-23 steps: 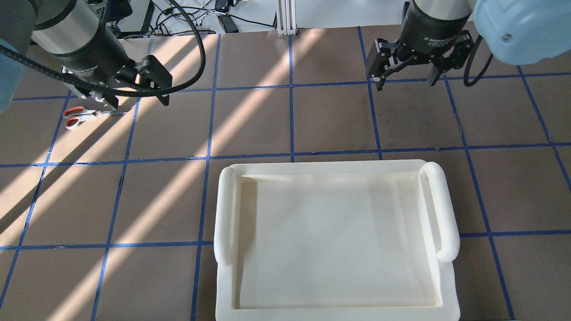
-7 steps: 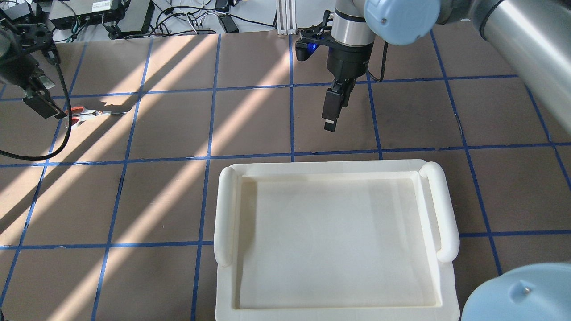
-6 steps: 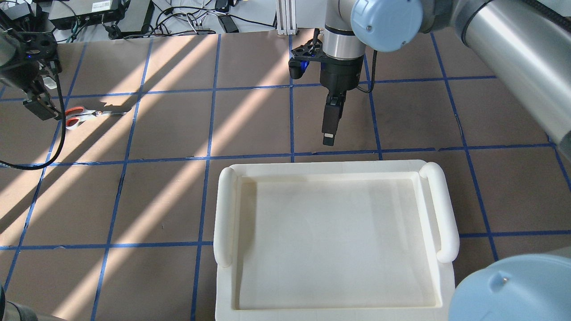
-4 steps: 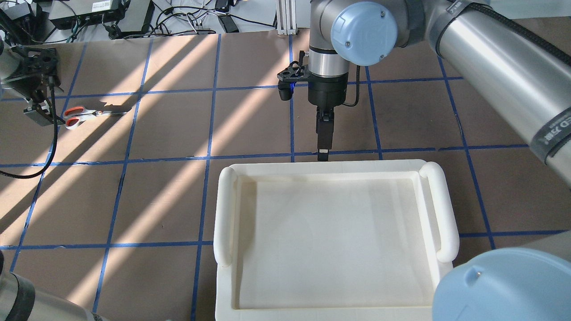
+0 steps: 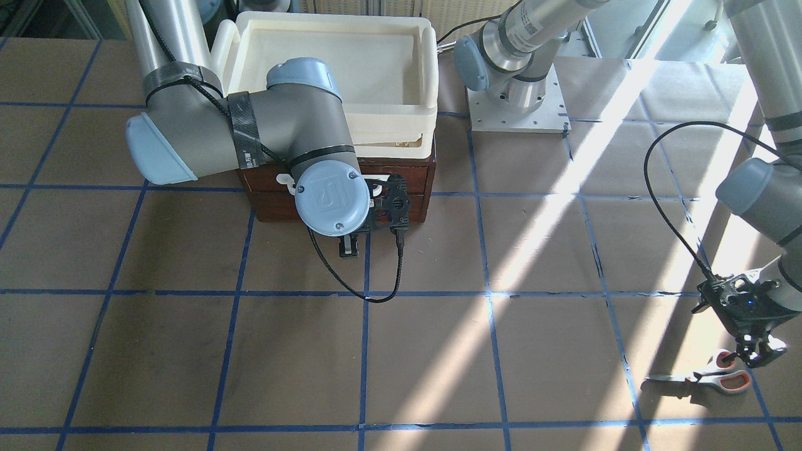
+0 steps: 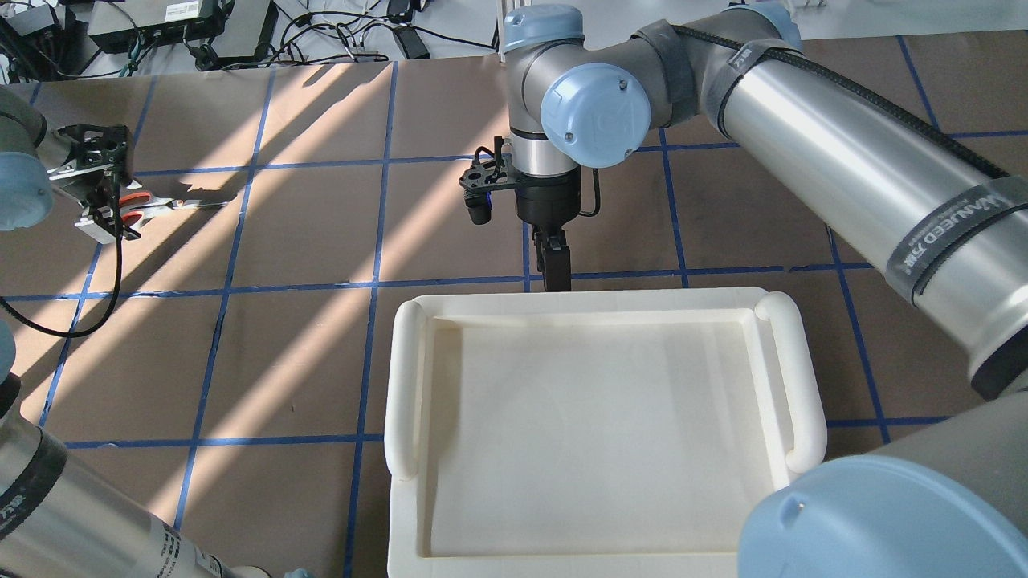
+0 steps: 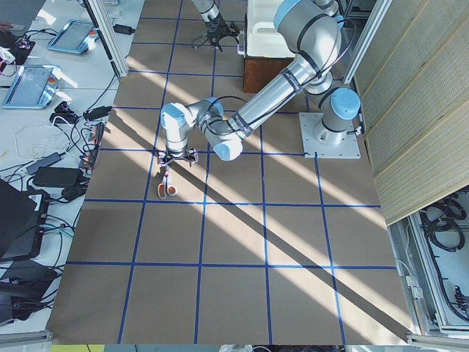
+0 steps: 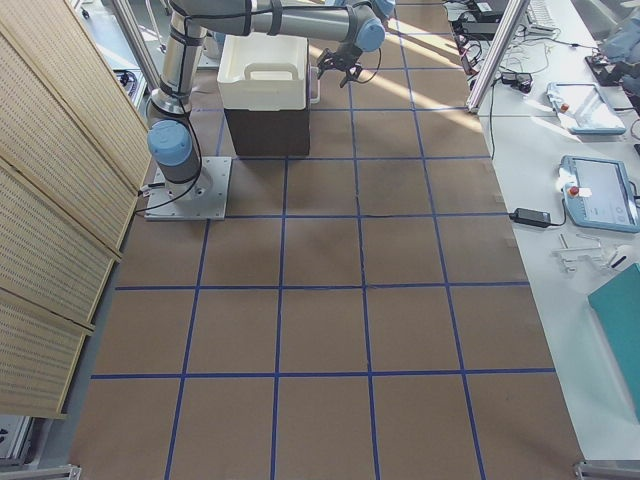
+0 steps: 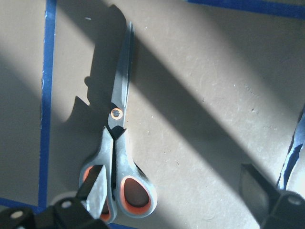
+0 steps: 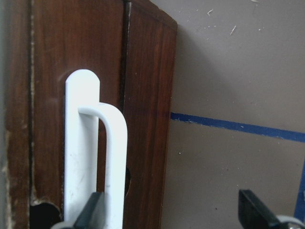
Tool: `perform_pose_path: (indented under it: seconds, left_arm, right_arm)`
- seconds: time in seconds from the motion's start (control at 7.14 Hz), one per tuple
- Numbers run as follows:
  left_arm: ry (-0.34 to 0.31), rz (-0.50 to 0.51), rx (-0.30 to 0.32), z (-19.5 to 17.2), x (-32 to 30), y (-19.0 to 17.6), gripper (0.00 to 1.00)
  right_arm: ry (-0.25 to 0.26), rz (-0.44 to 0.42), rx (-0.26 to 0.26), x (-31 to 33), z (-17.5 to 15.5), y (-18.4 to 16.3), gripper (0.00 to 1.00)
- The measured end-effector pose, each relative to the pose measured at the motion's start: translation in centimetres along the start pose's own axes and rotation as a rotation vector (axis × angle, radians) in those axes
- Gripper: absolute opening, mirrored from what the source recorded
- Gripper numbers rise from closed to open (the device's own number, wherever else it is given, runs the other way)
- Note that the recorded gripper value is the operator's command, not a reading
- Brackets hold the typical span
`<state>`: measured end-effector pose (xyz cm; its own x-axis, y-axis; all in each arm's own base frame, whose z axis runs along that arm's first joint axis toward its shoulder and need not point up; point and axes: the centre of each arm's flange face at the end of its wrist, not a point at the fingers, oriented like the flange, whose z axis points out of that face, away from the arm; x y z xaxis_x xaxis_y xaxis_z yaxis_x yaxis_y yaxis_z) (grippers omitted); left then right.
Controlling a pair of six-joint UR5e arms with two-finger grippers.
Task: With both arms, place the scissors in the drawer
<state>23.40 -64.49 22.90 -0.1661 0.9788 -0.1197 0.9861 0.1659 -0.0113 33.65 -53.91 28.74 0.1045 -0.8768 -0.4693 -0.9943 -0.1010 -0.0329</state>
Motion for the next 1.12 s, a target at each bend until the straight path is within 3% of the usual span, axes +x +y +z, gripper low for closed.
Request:
perform_pose_path:
  seconds: [0.42,0.7,1.12]
  left_arm:
    - [-0.007,0.028,0.013,3.3,-2.1,1.0,0.98]
    - [0.004,0.032,0.025,5.1,-2.8,1.3,0.97]
    - [0.009,0.031,0.028,6.2,-3.3,1.5,0.91]
  right_arm:
    - [-0.013,-0.011,-0.037,-0.2,0.5,1.2,0.93]
    - [-0.015,-0.01,-0.038,-0.2,0.8,1.3,0.74]
    - [-0.013,-0.013,-0.038,-0.2,1.0,1.3,0.72]
